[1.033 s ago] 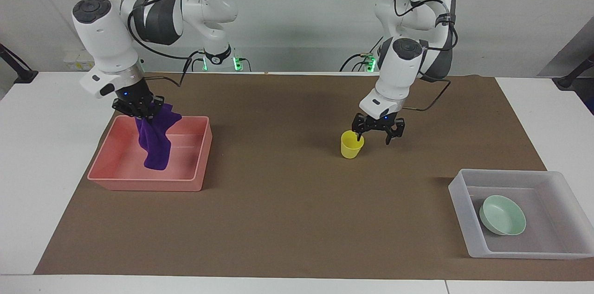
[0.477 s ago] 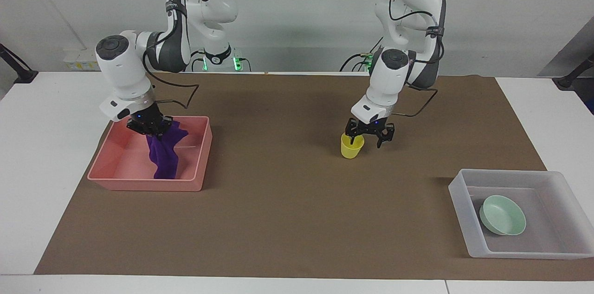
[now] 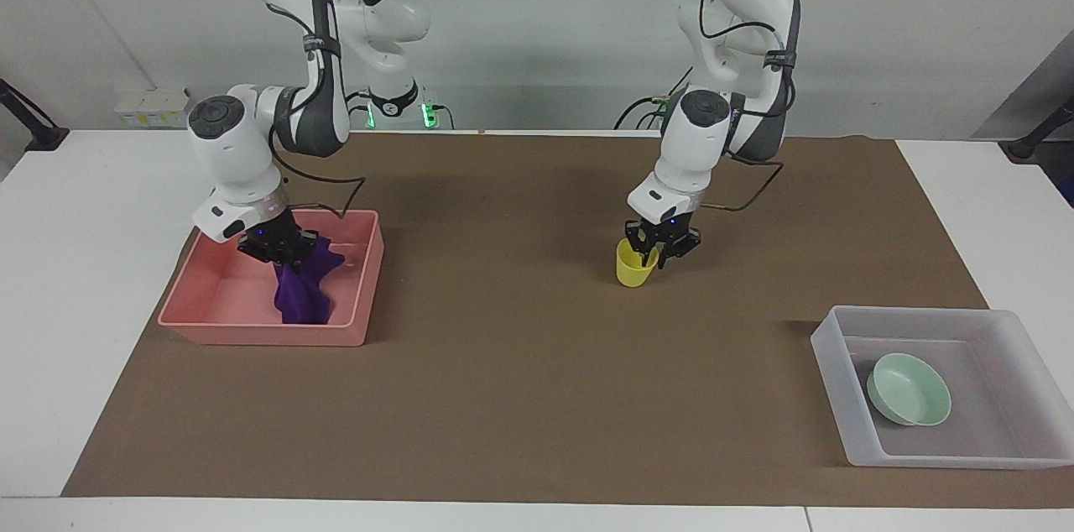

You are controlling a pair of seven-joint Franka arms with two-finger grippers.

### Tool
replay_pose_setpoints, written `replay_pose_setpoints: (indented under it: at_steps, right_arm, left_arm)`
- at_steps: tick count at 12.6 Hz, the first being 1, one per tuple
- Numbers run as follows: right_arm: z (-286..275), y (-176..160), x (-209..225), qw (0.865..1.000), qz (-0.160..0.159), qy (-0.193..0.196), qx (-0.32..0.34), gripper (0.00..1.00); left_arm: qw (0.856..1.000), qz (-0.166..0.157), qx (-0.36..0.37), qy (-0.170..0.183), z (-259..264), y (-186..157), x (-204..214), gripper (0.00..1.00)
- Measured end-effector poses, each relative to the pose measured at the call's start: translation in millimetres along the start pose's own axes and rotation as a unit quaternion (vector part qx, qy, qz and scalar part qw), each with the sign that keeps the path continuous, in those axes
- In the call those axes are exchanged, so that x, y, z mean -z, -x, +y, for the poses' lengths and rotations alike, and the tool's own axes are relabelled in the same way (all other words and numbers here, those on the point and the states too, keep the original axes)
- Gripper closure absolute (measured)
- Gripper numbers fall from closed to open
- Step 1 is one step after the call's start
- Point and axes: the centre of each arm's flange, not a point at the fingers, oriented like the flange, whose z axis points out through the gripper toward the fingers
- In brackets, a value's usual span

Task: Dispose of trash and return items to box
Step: 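Lower the cloth into the pink bin while the left gripper grasps the cup, then carry the yellow cup into the white bin while the right gripper withdraws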

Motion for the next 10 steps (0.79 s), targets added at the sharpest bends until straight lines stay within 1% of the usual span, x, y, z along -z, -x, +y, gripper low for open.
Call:
replay_pose_setpoints:
  at_steps: [1, 2, 3, 4, 5, 6, 7, 10]
  right_arm:
    - [1.2, 0.0, -2.7, 1.0, -0.001, 0.0, -0.003, 0.68]
    - [2.2, 0.2, -2.9, 1.0, -0.001, 0.0, -0.005, 0.56]
    - [2.2, -0.8, -1.5, 1.0, 0.001, 0.0, -0.006, 0.41]
    - [1.1, -3.2, 2.1, 1.0, 0.005, 0.001, -0.013, 0.29]
    - [-1.0, -6.4, 8.6, 1.0, 0.01, 0.001, -0.024, 0.19]
    - [-3.4, -9.1, 17.6, 0.999, 0.011, 0.001, -0.031, 0.04]
    - [-5.9, -11.6, 30.2, 0.999, 0.009, 0.001, -0.036, 0.0]
    - [-21.3, -17.2, 80.7, 0.997, 0.003, 0.0, -0.071, 0.0]
  left_arm:
    - [1.0, 0.002, 0.001, 0.001, -0.1, -1.0, 1.6, 0.95]
    - [1.0, 0.007, 0.002, 0.002, -1.0, -3.0, 5.6, 0.97]
    - [1.0, 0.013, 0.006, 0.003, -3.9, -6.9, 13.4, 0.97]
    - [1.0, 0.02, 0.012, 0.004, -9.9, -13.4, 25.4, 0.97]
    - [0.999, 0.023, 0.022, 0.003, -19.3, -22.7, 41.1, 0.97]
    - [0.999, 0.027, 0.036, 0.002, -33.0, -34.1, 58.3, 0.97]
    - [0.998, 0.035, 0.048, 0.001, -51.9, -47.2, 77.5, 0.97]
    - [0.996, 0.066, 0.055, -0.012, -127.3, -85.8, 131.5, 0.97]
